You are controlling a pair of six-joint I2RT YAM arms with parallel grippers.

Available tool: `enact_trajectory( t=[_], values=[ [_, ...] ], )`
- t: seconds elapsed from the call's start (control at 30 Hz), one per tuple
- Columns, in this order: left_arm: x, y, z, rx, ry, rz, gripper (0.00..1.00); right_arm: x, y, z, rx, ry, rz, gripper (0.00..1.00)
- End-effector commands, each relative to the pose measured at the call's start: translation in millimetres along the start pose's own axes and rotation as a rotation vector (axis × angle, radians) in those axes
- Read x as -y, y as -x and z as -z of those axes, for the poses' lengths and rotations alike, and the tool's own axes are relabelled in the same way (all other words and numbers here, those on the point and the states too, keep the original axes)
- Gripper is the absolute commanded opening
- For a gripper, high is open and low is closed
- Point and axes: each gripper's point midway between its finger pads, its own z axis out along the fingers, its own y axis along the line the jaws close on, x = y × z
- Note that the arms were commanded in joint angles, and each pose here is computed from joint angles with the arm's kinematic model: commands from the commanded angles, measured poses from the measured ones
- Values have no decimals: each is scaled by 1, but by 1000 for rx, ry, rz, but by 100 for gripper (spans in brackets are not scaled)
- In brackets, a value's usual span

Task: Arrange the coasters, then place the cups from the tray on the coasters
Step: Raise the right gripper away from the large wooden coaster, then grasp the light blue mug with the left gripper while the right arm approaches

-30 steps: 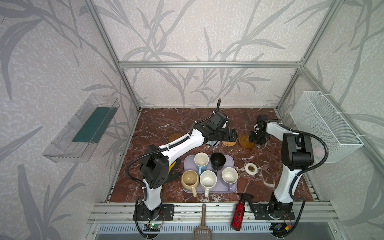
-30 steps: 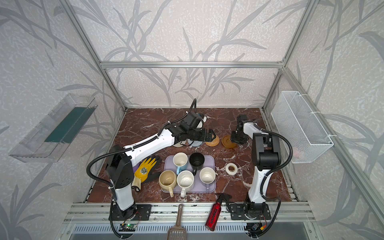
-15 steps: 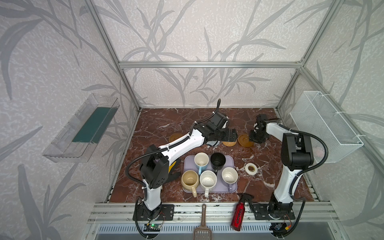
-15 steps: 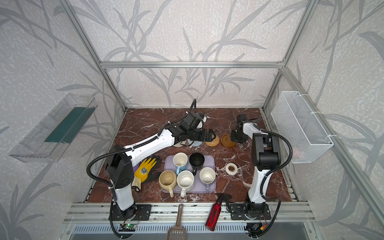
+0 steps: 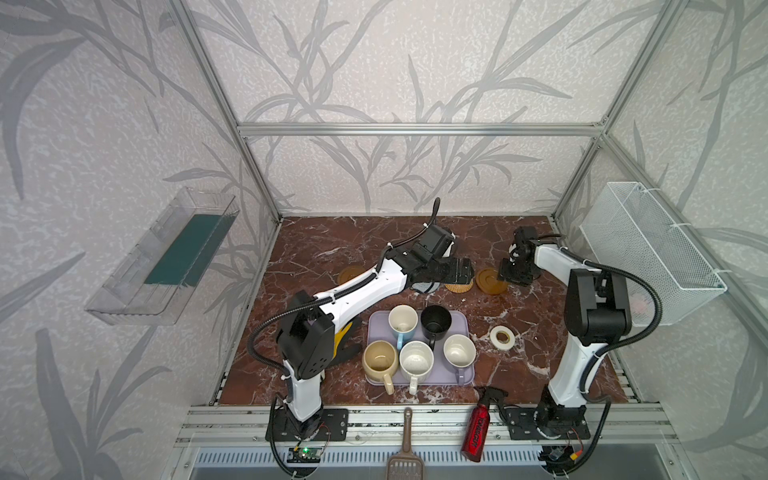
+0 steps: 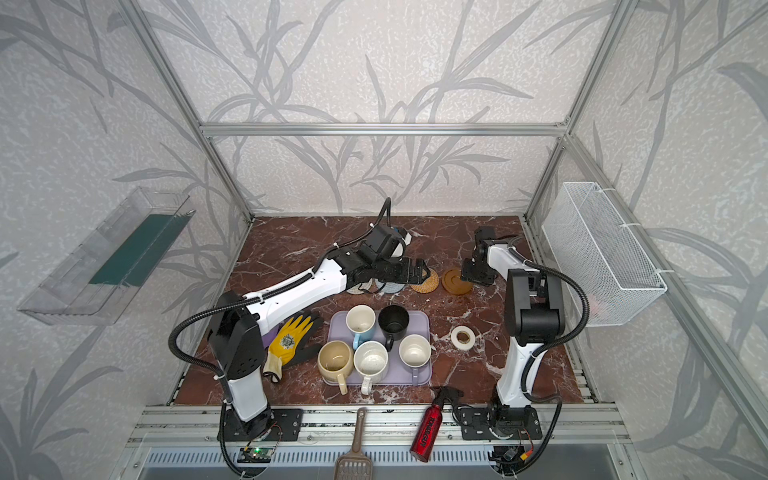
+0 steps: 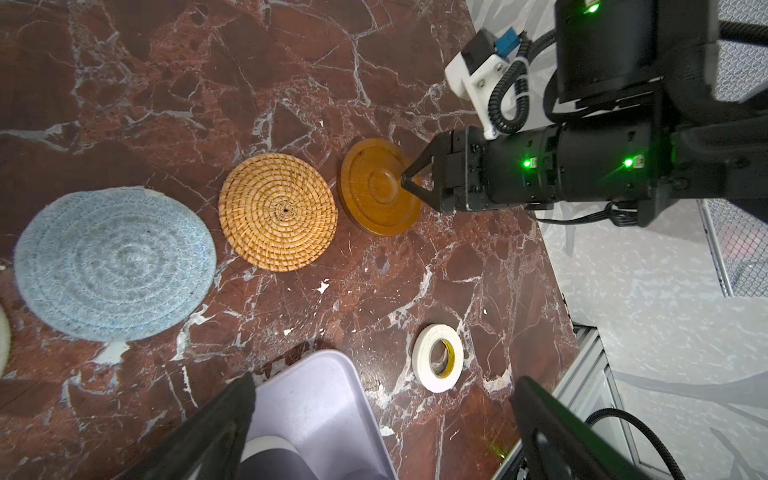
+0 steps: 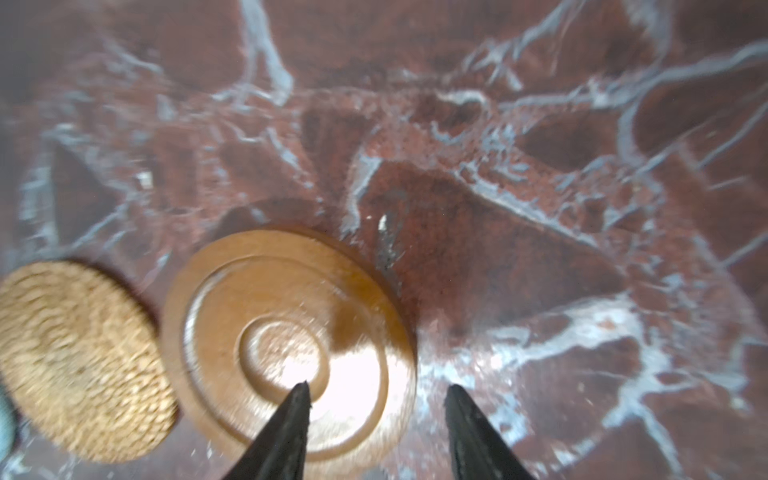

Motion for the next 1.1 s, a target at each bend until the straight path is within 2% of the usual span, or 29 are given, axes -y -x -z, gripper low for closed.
enact_trajectory(
  t=[0.0, 0.1, 0.27, 0.3, 0.47, 0.53, 0.67, 0.77, 0.87, 0.93, 1.0, 1.07],
  values=[
    [11, 15, 38, 71, 3, -36, 99, -10, 4, 42, 63, 37, 5, 60],
    [7, 15, 54, 89, 36, -57, 99, -15, 0, 62, 95, 59, 7, 67],
    [2, 9, 77, 100, 57, -59, 99, -26, -6, 104, 169, 68, 44, 91],
    [2, 6, 82, 100, 56, -57, 99, -29, -8, 112, 184, 74, 53, 98],
    [-8, -9, 114, 122, 74, -44, 99, -48, -21, 153, 294, 210, 67, 99],
    [-17, -17, 125, 123, 100, -42, 99, -54, -27, 171, 332, 277, 6, 99],
    [-32, -37, 143, 100, 135, -42, 99, -81, -48, 223, 366, 456, 123, 99],
    [-38, -54, 150, 70, 127, -35, 98, -84, -64, 238, 314, 467, 147, 99],
    [-47, -73, 151, 26, 134, -20, 91, -90, -78, 238, 264, 509, 179, 99],
    [-54, -85, 149, -1, 147, -11, 88, -97, -82, 238, 301, 575, 216, 99],
    [-61, -95, 147, -26, 160, -2, 82, -103, -88, 241, 360, 666, 262, 99],
    [-70, -105, 144, -48, 181, 16, 74, -103, -92, 247, 383, 716, 259, 99]
  ],
)
